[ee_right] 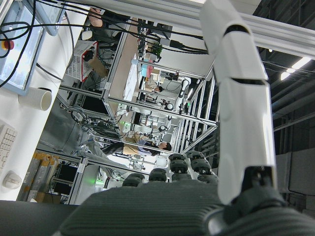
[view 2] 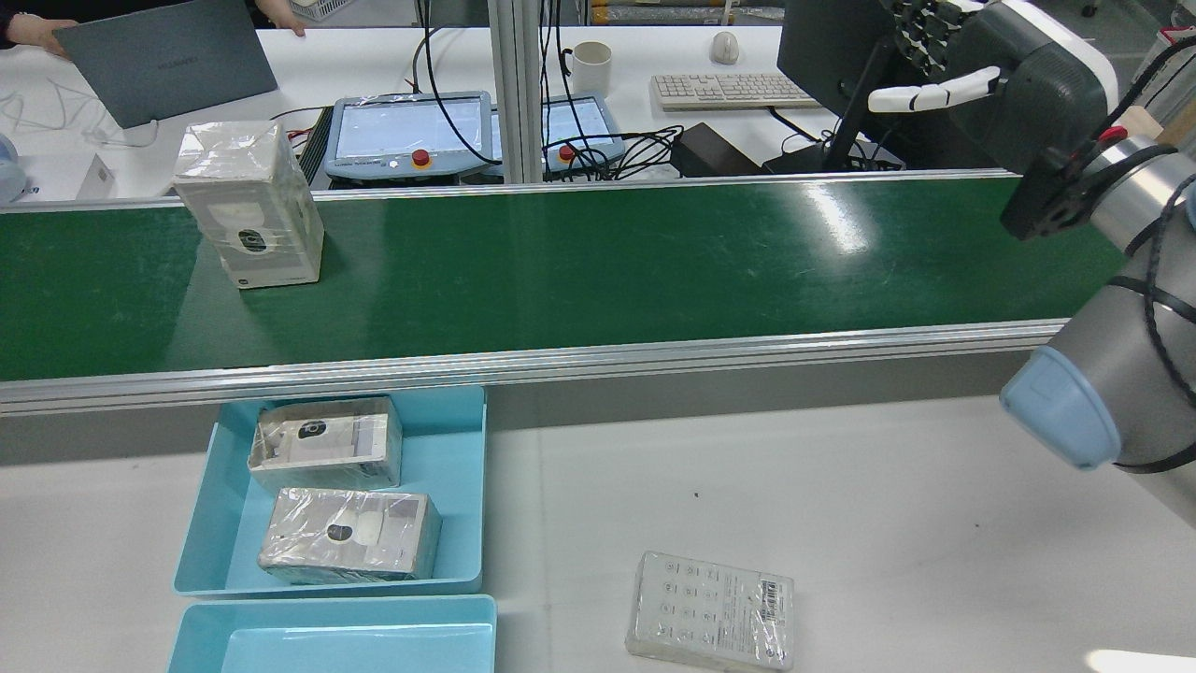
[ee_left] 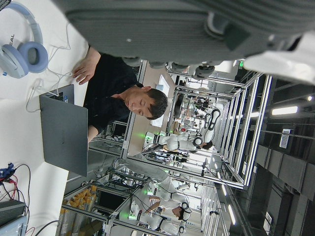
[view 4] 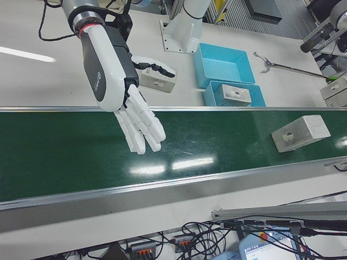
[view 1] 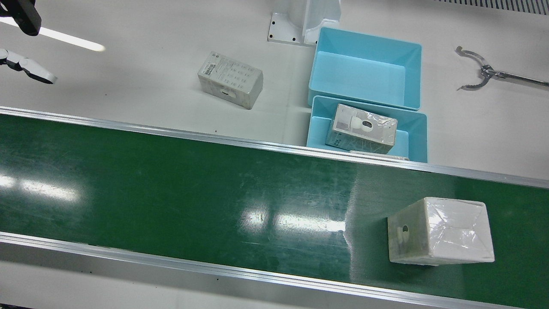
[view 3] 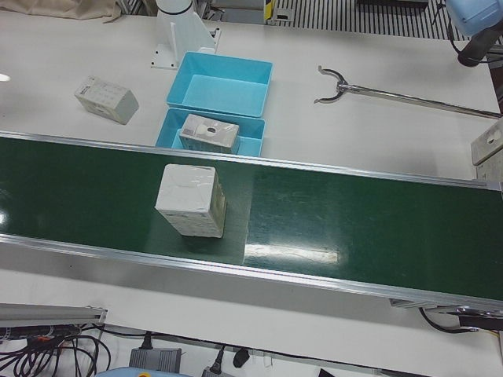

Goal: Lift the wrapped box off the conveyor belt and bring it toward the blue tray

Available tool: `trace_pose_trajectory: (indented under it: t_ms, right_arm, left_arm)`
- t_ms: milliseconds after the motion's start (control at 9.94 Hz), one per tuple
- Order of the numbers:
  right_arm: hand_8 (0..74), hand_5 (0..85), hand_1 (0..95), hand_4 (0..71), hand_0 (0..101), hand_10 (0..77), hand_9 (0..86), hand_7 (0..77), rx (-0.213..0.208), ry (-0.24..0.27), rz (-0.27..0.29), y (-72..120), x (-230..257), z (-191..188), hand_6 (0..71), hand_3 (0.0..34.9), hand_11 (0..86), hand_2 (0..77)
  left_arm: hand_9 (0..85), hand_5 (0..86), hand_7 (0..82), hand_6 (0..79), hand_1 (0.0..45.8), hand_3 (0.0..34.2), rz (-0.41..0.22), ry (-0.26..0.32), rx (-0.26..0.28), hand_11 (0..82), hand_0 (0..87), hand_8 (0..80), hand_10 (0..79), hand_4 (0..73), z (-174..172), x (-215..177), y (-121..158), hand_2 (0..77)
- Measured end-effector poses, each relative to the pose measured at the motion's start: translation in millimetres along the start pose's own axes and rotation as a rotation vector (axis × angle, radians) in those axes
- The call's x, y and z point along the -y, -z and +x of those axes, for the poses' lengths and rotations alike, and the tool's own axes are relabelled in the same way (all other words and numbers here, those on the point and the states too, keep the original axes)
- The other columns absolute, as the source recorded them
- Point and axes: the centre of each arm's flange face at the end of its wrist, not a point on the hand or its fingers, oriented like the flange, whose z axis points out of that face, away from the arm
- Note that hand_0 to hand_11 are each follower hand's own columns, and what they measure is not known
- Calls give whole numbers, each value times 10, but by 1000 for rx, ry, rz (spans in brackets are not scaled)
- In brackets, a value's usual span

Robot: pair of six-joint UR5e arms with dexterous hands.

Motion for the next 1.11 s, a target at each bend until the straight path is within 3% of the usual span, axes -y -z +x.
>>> trace_pose_trajectory:
  t_ms: [302,402,503,805,1107]
  right_arm:
    - [16,5,191,98,495,0,16,0,-43,0,-16,-55,-87,266,0,0,27,175]
    - [16,5,191,60,500,0,16,0,-55,0,-29,-95,-165,359,0,0,27,164]
    - [16,5,169,82,500,0,16,0,-60,0,-43,-157,-251,420,0,0,22,158]
    - [27,5,164,71,480,0,16,0,-30,-1,-49,-261,-366,449,0,0,22,147]
    - [27,5,207,71,502,11,16,5,-36,1,-52,-280,-448,676,0,0,38,207]
  left_arm:
    - [0,11,0,0,0,0,0,0,0,0,0,0,0,0,0,0,0,11]
    - [0,11,5,0,0,0,0,0,0,0,0,0,5,0,0,0,0,11]
    - [0,11,5,0,0,0,0,0,0,0,0,0,5,0,0,0,0,11]
    - [0,11,0,0,0,0,0,0,0,0,0,0,5,0,0,0,0,5]
    - [0,11,0,0,0,0,0,0,0,0,0,0,5,0,0,0,0,11]
